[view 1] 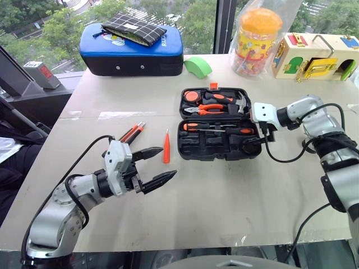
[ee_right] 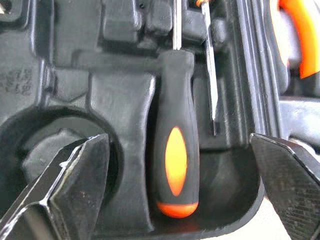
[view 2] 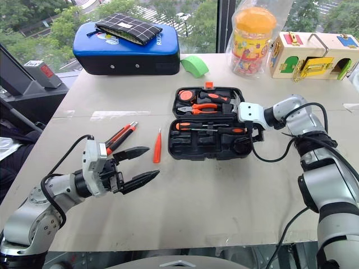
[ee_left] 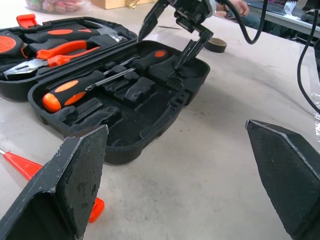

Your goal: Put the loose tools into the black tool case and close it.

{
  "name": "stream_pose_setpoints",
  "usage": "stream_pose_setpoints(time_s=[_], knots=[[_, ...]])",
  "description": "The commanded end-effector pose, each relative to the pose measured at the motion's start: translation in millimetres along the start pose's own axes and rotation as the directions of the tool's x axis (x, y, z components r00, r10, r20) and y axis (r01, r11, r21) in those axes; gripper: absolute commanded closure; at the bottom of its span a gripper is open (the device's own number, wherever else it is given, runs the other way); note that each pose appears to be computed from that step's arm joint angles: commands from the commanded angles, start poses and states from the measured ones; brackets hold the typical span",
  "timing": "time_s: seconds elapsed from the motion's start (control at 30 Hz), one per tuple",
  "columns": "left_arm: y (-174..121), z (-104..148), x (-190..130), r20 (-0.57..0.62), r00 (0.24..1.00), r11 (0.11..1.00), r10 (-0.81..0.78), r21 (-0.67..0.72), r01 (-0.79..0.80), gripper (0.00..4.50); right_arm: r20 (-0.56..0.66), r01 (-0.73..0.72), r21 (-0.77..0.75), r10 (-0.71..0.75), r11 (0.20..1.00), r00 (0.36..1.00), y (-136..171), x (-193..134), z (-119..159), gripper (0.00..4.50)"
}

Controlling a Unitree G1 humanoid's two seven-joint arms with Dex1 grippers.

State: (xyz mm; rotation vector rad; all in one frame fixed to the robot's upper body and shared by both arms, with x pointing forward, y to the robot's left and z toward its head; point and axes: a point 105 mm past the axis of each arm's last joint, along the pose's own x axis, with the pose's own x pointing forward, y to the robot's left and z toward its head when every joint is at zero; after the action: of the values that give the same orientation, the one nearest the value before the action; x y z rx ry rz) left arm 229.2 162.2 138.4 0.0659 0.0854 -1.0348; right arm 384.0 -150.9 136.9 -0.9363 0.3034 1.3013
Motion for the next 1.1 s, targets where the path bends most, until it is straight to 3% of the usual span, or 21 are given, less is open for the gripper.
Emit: stream_pose_setpoints(time_s=[0.03, 0.1, 0.2, 0.33, 0.37, 0.47, 0.57, 0.67, 0.77, 0.83, 0.93, 1.03, 1.1], knots=[[1.5, 4.1, 0.1, 0.009, 1.000, 1.000, -0.001, 0.031, 0.000, 0.00, 0.120, 0.059, 0.016, -0.061, 0.998, 0.991, -10.8, -18.8, 26.2, 0.68], [2.4, 4.4, 1.2, 0.013, 1.000, 1.000, 0.002, 0.031, -0.003, 0.00, 0.231, 0.087, 0.113, -0.111, 0.990, 0.967, -14.2, -23.7, 44.9, 1.16], [2.8, 4.3, 0.5, 0.015, 1.000, 1.000, 0.005, 0.030, -0.005, 0.00, 0.340, 0.136, 0.287, -0.233, 0.948, 0.911, -15.8, -24.0, 62.9, 2.65], [4.2, 4.4, 0.2, 0.017, 1.000, 0.999, 0.007, 0.034, -0.008, 0.00, 0.288, 0.255, 0.425, -0.397, 0.869, 0.872, -11.4, -8.8, 53.4, 4.34], [4.6, 4.6, 0.3, 0.017, 1.000, 0.999, 0.007, 0.035, -0.008, 0.00, 0.260, 0.290, 0.453, -0.436, 0.843, 0.862, -10.6, -3.8, 48.5, 4.44], [5.7, 5.3, 1.1, 0.018, 1.000, 0.999, 0.005, 0.038, -0.005, 0.00, 0.146, 0.380, 0.450, -0.487, 0.808, 0.861, -2.6, 14.8, 30.1, 4.44], [5.7, 7.3, 4.1, 0.017, 1.000, 0.999, -0.005, 0.042, 0.004, 0.00, 0.023, 0.341, 0.373, -0.377, 0.863, 0.926, 26.0, 40.9, 7.0, 4.44], [6.8, 10.2, 7.7, 0.015, 1.000, 0.999, -0.011, 0.052, 0.010, 0.00, -0.017, 0.292, 0.300, -0.301, 0.908, 0.954, 43.4, 54.2, -1.9, 4.44], [9.1, 12.3, 9.6, 0.013, 1.000, 0.998, -0.002, 0.060, 0.001, 0.00, -0.005, 0.320, 0.245, -0.328, 0.915, 0.945, 38.4, 50.0, 1.6, 4.44], [10.1, 12.3, 9.6, 0.010, 1.000, 0.998, 0.012, 0.061, -0.013, 0.00, 0.043, 0.375, 0.239, -0.396, 0.896, 0.917, 27.1, 39.4, 10.5, 4.44], [18.9, 11.6, 8.0, 0.015, 0.994, 0.994, 0.106, 0.039, -0.106, 0.00, 0.218, 0.429, 0.296, -0.497, 0.854, 0.840, 13.5, 12.4, 41.3, 4.44], [40.6, 7.3, 1.0, 0.003, 0.962, 0.962, 0.274, 0.015, -0.274, 0.00, 0.412, 0.327, 0.381, -0.475, 0.865, 0.777, 23.1, -13.7, 77.2, 4.44], [60.7, 3.2, -8.5, -0.024, 0.919, 0.919, 0.394, 0.003, -0.394, 0.00, 0.489, 0.233, 0.348, -0.388, 0.908, 0.781, 43.7, -20.9, 95.2, 3.57]])
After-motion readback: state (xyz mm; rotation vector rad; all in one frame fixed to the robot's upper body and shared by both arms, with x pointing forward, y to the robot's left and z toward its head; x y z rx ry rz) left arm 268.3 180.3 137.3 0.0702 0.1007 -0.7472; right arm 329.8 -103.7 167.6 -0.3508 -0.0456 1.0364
